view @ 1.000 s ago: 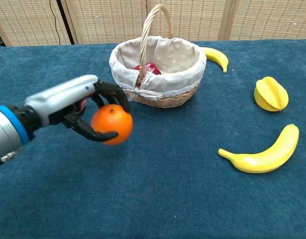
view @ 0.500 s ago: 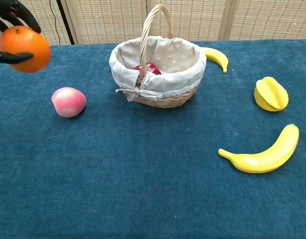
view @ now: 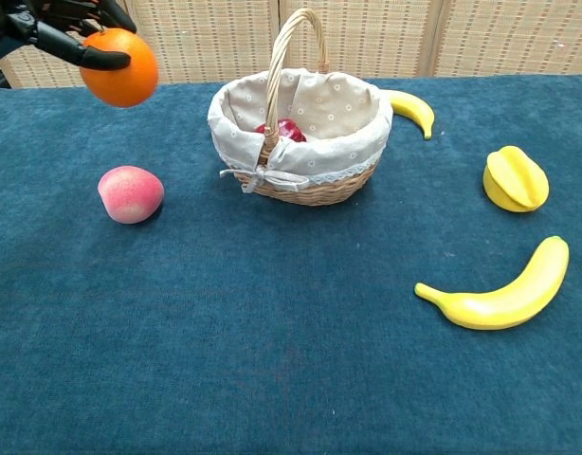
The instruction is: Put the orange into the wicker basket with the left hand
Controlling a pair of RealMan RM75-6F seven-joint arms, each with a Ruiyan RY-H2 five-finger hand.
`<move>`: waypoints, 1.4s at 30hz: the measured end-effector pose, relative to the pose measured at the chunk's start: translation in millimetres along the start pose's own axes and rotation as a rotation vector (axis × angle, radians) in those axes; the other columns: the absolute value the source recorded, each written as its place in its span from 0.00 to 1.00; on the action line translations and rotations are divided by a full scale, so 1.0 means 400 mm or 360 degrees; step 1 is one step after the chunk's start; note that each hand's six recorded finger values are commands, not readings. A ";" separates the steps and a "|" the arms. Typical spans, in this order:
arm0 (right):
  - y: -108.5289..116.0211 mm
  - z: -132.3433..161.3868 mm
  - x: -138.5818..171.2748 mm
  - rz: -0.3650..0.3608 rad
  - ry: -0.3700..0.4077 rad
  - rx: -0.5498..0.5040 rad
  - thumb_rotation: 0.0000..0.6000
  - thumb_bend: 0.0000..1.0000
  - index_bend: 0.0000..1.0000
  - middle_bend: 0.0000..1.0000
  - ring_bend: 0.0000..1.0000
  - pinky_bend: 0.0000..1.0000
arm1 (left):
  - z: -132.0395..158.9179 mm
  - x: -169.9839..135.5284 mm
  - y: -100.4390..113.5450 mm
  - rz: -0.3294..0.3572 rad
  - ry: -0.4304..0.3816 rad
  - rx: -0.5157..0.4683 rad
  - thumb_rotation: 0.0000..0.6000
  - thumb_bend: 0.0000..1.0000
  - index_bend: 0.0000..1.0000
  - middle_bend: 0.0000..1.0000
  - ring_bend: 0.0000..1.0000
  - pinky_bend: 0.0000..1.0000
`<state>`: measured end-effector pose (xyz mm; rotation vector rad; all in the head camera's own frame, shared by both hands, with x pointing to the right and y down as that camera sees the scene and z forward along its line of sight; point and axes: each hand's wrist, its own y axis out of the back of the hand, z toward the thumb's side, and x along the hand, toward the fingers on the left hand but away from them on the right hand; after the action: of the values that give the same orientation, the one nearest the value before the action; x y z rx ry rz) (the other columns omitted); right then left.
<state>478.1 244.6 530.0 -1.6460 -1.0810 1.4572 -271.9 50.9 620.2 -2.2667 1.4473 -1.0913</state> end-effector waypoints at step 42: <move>-0.020 -0.001 0.000 0.0056 0.0012 -0.0061 1.00 0.00 0.00 0.00 0.00 0.00 | 0.066 0.070 -0.048 0.0016 -0.0112 0.0663 1.00 0.13 0.05 0.00 0.00 0.00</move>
<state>477.4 248.0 537.2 -1.7039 -1.0866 1.4598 -233.9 31.2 625.5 -1.9786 1.0815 -1.1692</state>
